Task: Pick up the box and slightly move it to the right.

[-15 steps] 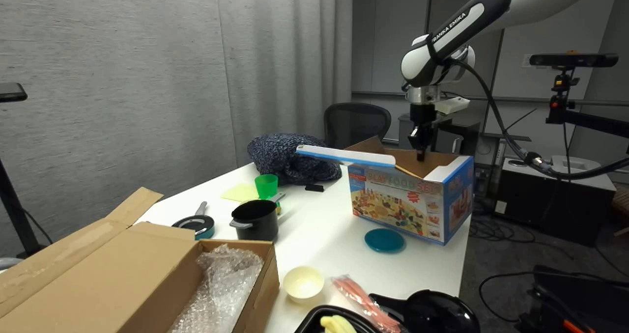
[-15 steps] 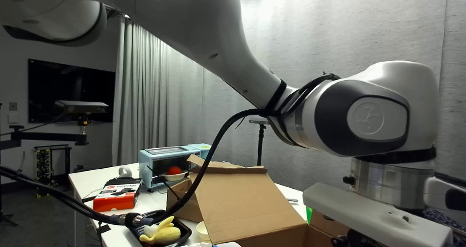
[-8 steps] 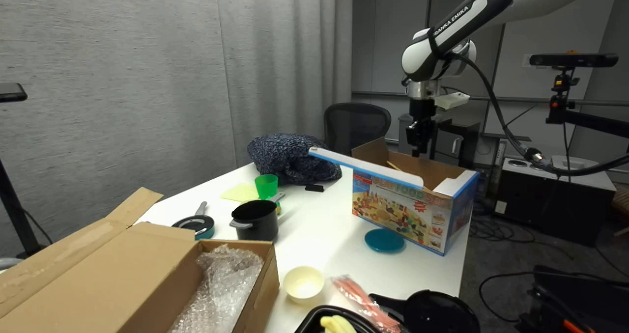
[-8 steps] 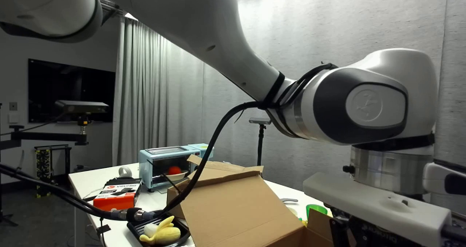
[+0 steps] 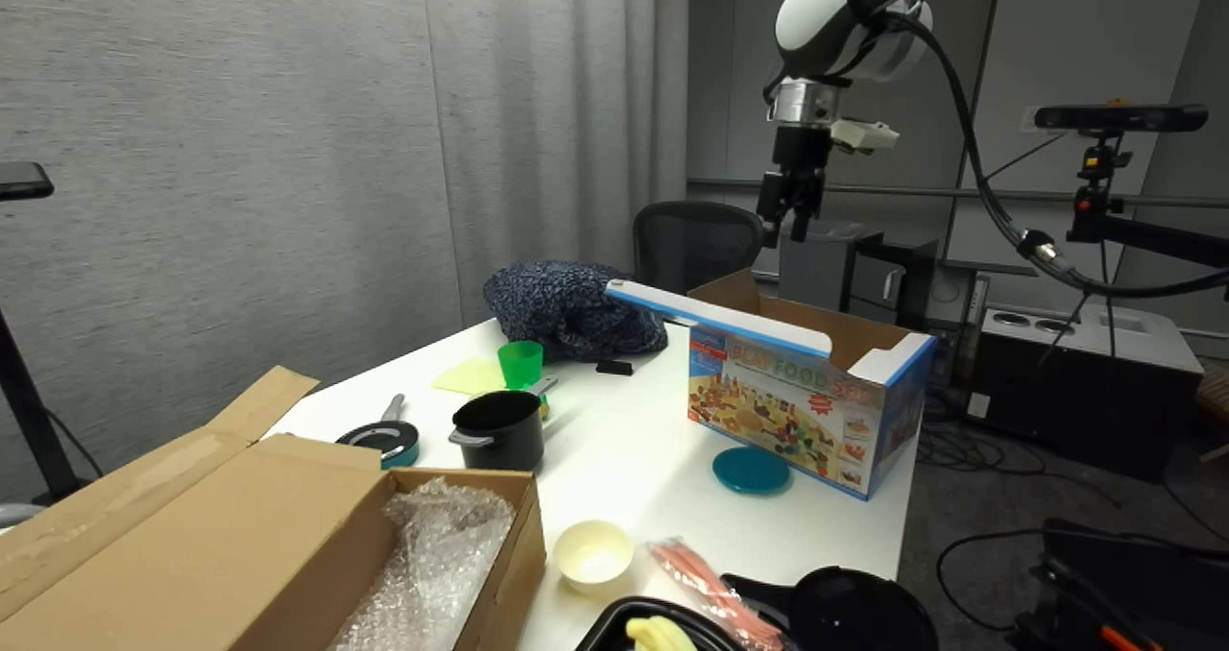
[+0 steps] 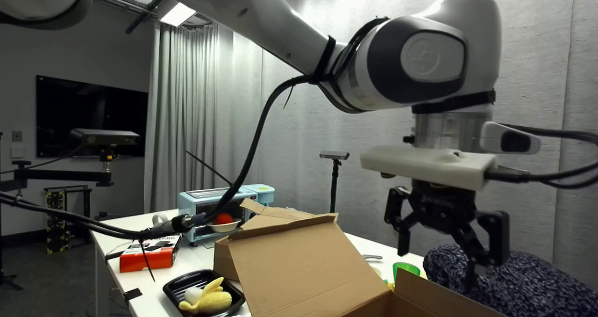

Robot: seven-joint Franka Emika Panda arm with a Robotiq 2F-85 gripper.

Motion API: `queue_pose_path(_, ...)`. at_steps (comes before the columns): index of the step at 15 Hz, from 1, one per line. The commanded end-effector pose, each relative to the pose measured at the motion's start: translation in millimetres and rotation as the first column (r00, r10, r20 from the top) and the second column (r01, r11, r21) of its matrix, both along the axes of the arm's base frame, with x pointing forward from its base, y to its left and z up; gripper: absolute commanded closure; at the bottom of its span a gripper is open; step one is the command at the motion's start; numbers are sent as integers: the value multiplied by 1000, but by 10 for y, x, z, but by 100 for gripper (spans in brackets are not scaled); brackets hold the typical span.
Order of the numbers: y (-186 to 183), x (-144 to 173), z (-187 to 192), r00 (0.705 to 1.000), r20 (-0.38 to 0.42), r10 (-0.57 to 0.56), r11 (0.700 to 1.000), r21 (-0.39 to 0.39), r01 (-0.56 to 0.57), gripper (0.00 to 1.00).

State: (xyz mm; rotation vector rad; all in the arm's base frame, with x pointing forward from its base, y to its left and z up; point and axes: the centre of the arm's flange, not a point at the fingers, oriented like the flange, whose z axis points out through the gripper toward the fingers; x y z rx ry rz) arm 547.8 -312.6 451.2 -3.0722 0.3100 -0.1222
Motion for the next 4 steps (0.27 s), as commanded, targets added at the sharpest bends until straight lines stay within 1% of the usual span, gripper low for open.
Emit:
queue_pose_path(1, 407, 108, 348, 995, 43, 89, 994, 54, -91, 0)
queue_pose_path(2, 259, 87, 187, 999, 26, 41, 999, 26, -41, 0)
queue_pose_path(4, 352, 120, 237, 998, 32, 49, 998, 27, -50, 0)
